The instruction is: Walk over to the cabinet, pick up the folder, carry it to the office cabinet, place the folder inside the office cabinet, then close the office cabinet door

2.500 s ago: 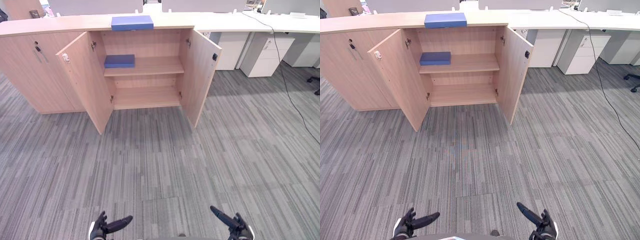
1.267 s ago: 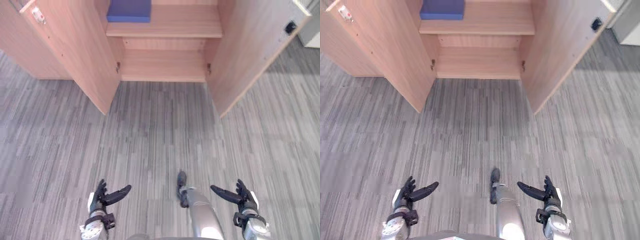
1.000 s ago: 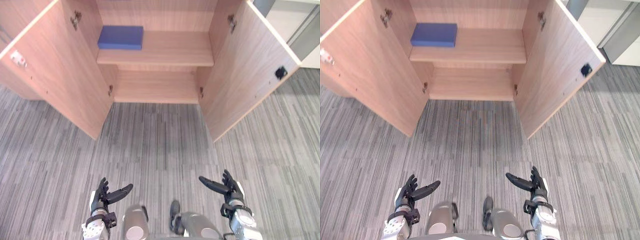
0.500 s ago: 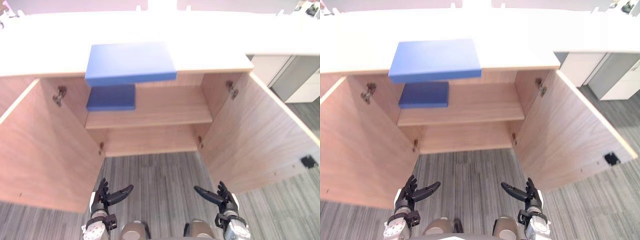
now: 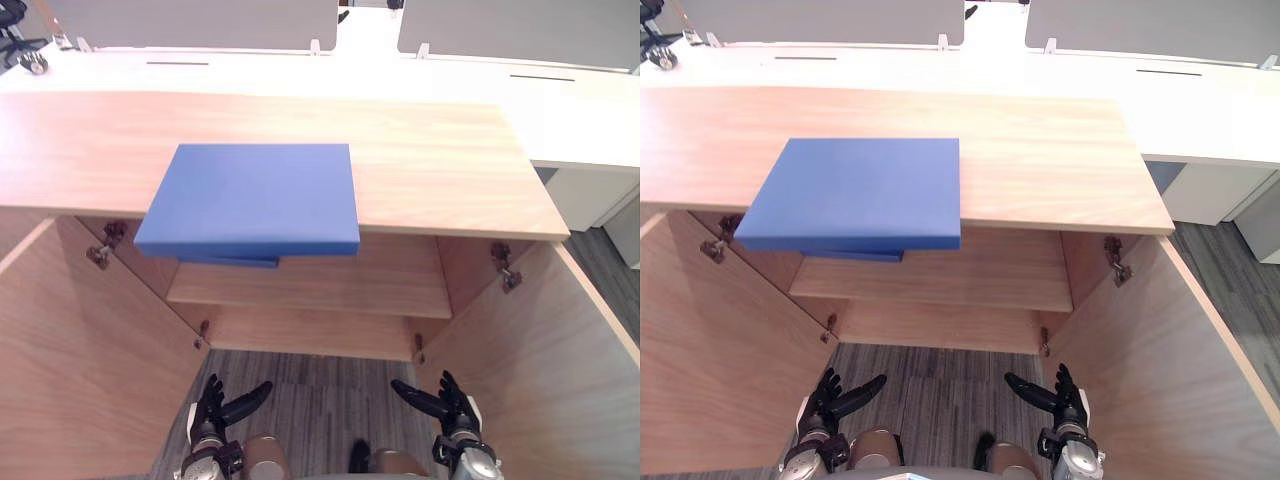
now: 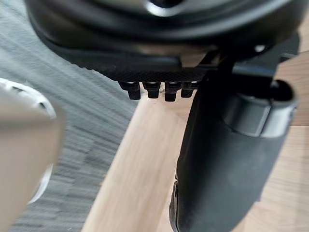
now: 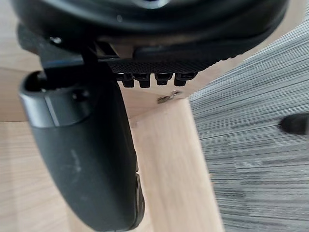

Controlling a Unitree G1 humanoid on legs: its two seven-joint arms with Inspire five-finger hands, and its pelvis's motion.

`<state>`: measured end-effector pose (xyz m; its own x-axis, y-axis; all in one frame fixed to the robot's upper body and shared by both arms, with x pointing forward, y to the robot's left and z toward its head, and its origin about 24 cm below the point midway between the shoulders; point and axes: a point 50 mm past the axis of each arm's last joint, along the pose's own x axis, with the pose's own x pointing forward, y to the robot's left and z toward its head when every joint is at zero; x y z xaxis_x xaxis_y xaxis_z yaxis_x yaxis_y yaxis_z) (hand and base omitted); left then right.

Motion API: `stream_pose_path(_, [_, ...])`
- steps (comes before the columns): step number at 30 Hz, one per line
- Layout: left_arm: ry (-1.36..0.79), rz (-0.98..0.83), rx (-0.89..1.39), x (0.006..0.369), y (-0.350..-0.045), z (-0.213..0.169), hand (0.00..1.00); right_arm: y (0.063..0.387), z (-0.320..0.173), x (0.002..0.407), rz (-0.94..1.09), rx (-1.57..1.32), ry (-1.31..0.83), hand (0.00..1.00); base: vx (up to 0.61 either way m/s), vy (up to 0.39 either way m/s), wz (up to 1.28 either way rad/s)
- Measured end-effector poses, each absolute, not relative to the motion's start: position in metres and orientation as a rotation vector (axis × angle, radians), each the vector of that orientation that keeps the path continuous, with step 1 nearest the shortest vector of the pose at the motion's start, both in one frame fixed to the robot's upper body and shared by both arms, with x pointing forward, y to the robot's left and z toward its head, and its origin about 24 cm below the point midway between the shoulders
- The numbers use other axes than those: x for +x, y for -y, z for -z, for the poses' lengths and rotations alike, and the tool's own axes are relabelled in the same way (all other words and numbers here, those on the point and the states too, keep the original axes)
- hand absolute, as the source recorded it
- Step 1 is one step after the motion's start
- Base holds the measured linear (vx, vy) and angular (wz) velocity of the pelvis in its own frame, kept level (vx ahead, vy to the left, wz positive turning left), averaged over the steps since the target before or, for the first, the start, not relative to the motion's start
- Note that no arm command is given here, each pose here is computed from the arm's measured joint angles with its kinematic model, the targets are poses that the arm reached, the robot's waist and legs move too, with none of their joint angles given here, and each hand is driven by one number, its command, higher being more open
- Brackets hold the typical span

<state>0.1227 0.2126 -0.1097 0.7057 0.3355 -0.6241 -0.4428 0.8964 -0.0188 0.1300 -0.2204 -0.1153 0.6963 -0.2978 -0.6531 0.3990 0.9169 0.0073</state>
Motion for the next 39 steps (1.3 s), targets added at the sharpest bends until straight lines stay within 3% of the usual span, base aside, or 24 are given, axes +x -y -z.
stream_pose_path(8, [-0.355, -0.428, -0.041, 0.148, -0.240, 0.047, 1.00, 0.220, 0.117, 0.121, 0.394, 0.167, -0.711, 1.00, 0.09, 0.130, 0.15])
stream_pose_path(14, [-0.069, -0.433, 0.353, 0.140, -0.257, -0.033, 1.00, 0.226, 0.119, 0.106, 0.416, 0.154, -0.724, 1.00, -0.04, -0.007, 0.16])
stream_pose_path(19, [0.186, -0.518, 0.510, 0.138, -0.258, -0.083, 1.00, 0.228, 0.122, 0.100, 0.427, 0.144, -0.733, 1.00, -0.02, 0.016, 0.09])
stream_pose_path(27, [0.315, -0.517, 0.620, 0.142, -0.247, -0.106, 1.00, 0.229, 0.126, 0.105, 0.409, 0.125, -0.753, 1.00, 0.01, 0.001, 0.03])
stream_pose_path(39, [0.329, -0.110, 0.768, 0.176, -0.207, -0.087, 1.00, 0.234, 0.132, 0.099, 0.339, 0.035, -0.822, 1.00, -0.01, 0.019, -0.10])
